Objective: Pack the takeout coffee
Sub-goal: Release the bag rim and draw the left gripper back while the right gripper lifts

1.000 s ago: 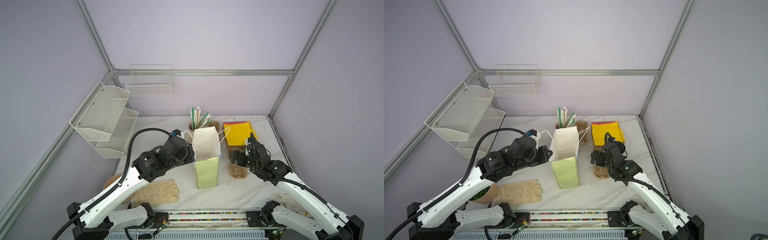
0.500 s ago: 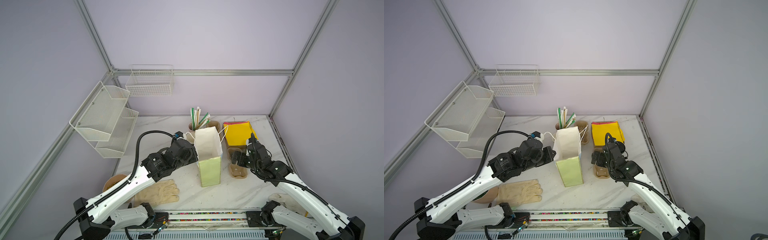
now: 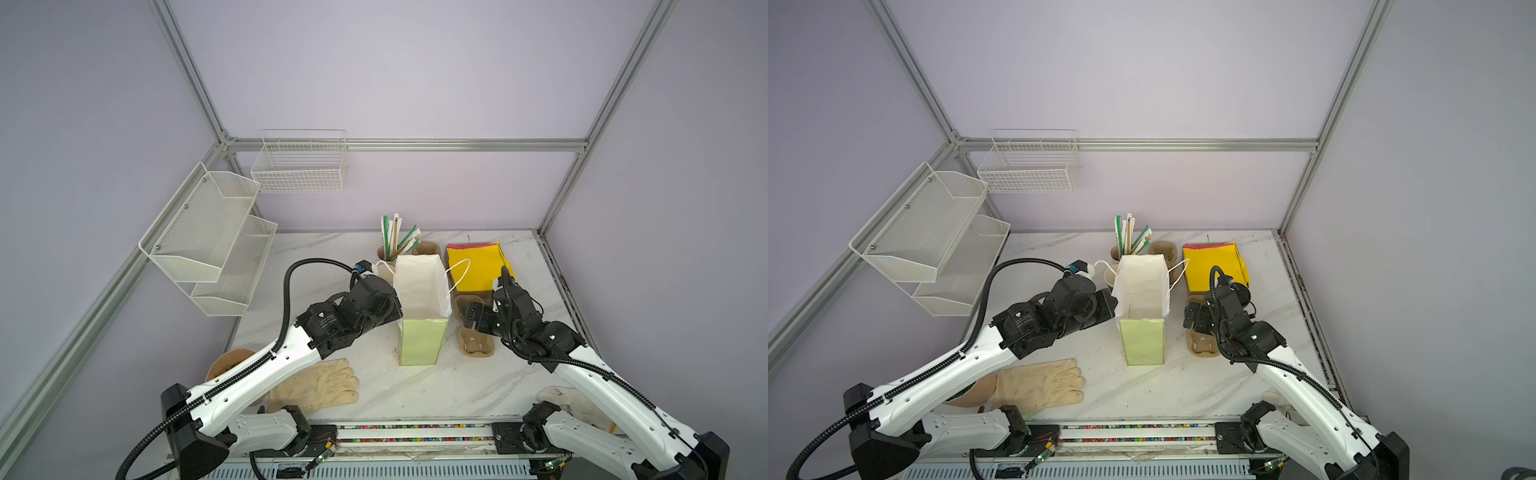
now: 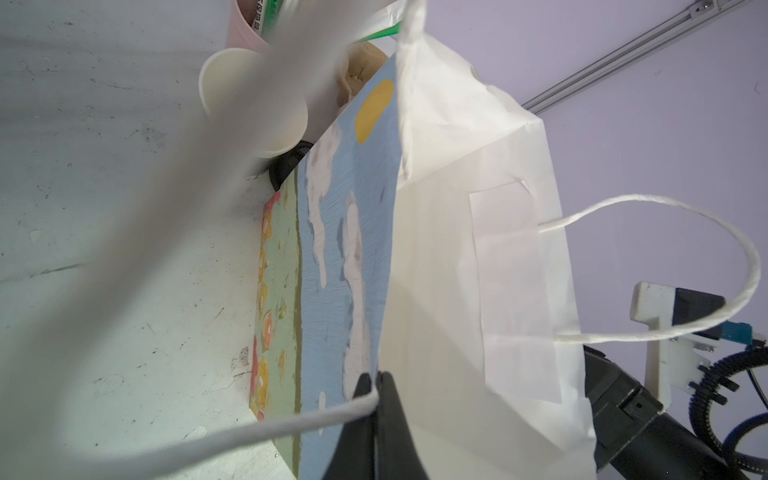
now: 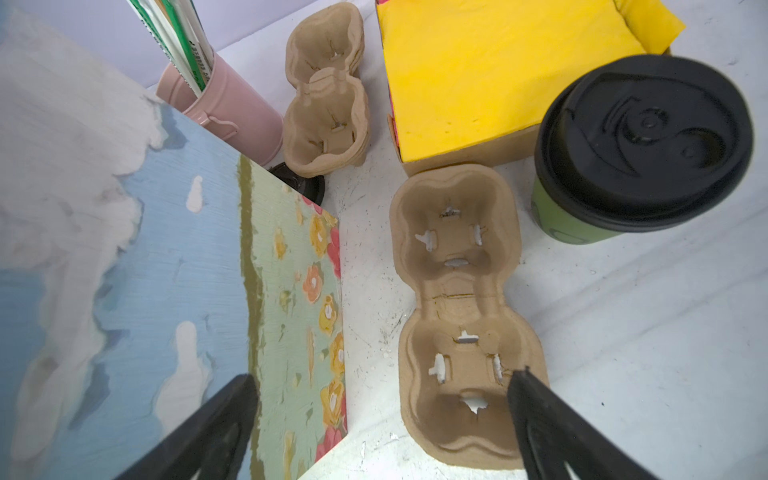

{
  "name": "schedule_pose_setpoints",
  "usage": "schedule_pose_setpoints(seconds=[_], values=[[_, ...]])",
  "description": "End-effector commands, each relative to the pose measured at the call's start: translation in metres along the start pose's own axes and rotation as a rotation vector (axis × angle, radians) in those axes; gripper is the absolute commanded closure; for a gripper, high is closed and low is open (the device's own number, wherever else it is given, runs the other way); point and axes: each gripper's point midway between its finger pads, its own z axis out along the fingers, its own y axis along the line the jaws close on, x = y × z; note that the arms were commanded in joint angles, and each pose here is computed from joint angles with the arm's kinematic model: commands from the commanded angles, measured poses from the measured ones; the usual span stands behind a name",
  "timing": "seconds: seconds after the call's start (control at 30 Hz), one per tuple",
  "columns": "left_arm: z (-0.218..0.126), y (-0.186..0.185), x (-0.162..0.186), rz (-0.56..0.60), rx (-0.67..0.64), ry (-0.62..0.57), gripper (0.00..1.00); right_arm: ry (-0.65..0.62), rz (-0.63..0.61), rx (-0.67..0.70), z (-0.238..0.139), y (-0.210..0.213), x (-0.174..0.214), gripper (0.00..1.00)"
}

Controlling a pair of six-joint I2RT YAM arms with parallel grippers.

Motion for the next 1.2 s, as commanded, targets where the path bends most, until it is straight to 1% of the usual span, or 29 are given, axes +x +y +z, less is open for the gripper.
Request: schedule_pose_setpoints(seconds=[0.0,0.03,0.1,0.17,0.27,0.3,0.4,0.43,0.6,0.7,0.77,0.8,0.93,1.07,1.17], values=[[0.005,-0.001,-0.003,0.019,0.001,-0.029,1.0,0.031,0.02,0.05,0.001,-0.007,0.005,0.03],[0.004,-0.002,-0.004,0.022,0.003,-0.03,1.0,0.031,0.025,0.059,0.001,-0.008,0.005,0.03],[0.004,-0.004,-0.005,0.025,0.005,-0.033,0.96,0.035,0.03,0.076,0.001,-0.01,0.004,0.03],[0.002,-0.005,-0.007,0.027,0.009,-0.038,0.88,0.046,0.031,0.088,0.0,-0.011,0.005,0.03],[-0.001,-0.006,-0.009,0.034,0.016,-0.045,0.82,0.067,0.03,0.11,0.0,-0.013,0.007,0.02],[-0.002,-0.007,-0.01,0.037,0.02,-0.047,0.78,0.077,0.03,0.123,0.001,-0.015,0.009,0.03],[-0.007,-0.01,-0.015,0.053,0.026,-0.062,0.64,0.108,0.03,0.178,0.003,-0.022,0.013,0.03],[-0.009,-0.011,-0.018,0.06,0.027,-0.071,0.57,0.124,0.032,0.196,0.004,-0.025,0.015,0.03],[-0.021,-0.021,-0.032,0.115,0.031,-0.11,0.34,0.21,0.027,0.229,0.01,-0.023,0.024,0.03],[-0.034,-0.026,-0.047,0.148,0.03,-0.158,0.19,0.227,0.033,0.237,0.008,-0.021,0.022,0.03],[-0.046,-0.031,-0.058,0.2,0.031,-0.196,0.08,0.236,0.033,0.235,0.006,-0.018,0.021,0.02],[-0.052,-0.032,-0.064,0.218,0.026,-0.213,0.01,0.246,0.031,0.242,0.006,-0.018,0.022,0.03],[-0.08,-0.028,-0.088,0.333,-0.028,-0.301,0.0,0.321,0.017,0.245,0.007,-0.015,0.03,0.03],[-0.108,-0.013,-0.106,0.43,-0.085,-0.399,0.0,0.33,0.003,0.257,0.003,-0.014,0.026,0.03],[-0.125,0.001,-0.113,0.501,-0.127,-0.46,0.0,0.369,-0.018,0.309,0.0,-0.022,0.029,0.03]])
